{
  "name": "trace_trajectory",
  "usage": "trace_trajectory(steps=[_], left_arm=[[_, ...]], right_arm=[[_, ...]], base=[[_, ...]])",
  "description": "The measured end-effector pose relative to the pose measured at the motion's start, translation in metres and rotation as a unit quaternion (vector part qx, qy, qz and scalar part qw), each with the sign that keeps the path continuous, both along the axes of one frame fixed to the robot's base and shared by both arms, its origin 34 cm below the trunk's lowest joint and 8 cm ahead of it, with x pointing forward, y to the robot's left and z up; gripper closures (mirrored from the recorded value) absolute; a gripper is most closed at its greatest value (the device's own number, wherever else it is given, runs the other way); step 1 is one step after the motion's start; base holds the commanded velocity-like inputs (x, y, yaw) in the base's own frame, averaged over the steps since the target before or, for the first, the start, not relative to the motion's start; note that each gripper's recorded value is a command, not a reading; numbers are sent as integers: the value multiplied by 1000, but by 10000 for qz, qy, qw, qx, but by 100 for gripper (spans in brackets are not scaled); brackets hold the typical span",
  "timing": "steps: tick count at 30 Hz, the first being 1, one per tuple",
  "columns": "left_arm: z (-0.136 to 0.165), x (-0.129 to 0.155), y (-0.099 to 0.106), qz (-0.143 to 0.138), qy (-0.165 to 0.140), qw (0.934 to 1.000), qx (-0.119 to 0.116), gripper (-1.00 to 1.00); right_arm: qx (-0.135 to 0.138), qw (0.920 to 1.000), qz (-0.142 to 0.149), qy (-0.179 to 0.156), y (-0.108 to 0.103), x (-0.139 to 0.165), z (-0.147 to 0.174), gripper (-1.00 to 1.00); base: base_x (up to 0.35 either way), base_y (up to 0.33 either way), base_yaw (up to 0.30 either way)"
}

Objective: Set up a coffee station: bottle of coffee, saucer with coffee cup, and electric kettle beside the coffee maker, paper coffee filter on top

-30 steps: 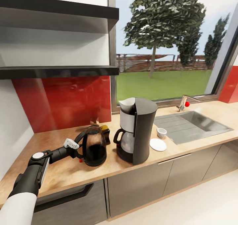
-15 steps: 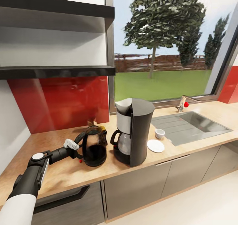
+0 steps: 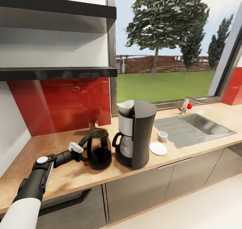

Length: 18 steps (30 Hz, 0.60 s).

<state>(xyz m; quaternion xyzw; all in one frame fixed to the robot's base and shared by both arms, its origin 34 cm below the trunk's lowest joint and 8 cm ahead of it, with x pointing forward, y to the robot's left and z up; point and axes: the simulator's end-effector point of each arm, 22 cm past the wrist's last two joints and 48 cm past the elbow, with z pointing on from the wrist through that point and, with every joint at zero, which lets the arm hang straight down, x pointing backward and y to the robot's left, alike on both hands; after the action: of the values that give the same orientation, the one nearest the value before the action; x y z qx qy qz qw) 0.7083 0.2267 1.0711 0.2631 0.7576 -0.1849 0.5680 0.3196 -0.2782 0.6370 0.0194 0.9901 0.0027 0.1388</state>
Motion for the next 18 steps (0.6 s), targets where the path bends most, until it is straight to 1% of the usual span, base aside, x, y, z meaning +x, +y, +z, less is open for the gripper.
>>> trace_trajectory(steps=[10,16,17,18], left_arm=[[0,-1,-4,-28,-5,10000,-16,100],[-2,-1,-5,-94,-108,9999,56,100],[-3,-1,-6,-100,-118,9999,61,-100],[-43,-10,-11,-152,374,9992,-23,-100]], right_arm=[[0,10000,1,0,0,0,0,-100],[0,10000,2,-2,0,0,0,-100],[1,10000,1,-1,0,0,0,-100],[1,10000,0,4,0,0,0,-100]], base=[[0,0,0],[0,0,0],[0,0,0],[0,0,0]])
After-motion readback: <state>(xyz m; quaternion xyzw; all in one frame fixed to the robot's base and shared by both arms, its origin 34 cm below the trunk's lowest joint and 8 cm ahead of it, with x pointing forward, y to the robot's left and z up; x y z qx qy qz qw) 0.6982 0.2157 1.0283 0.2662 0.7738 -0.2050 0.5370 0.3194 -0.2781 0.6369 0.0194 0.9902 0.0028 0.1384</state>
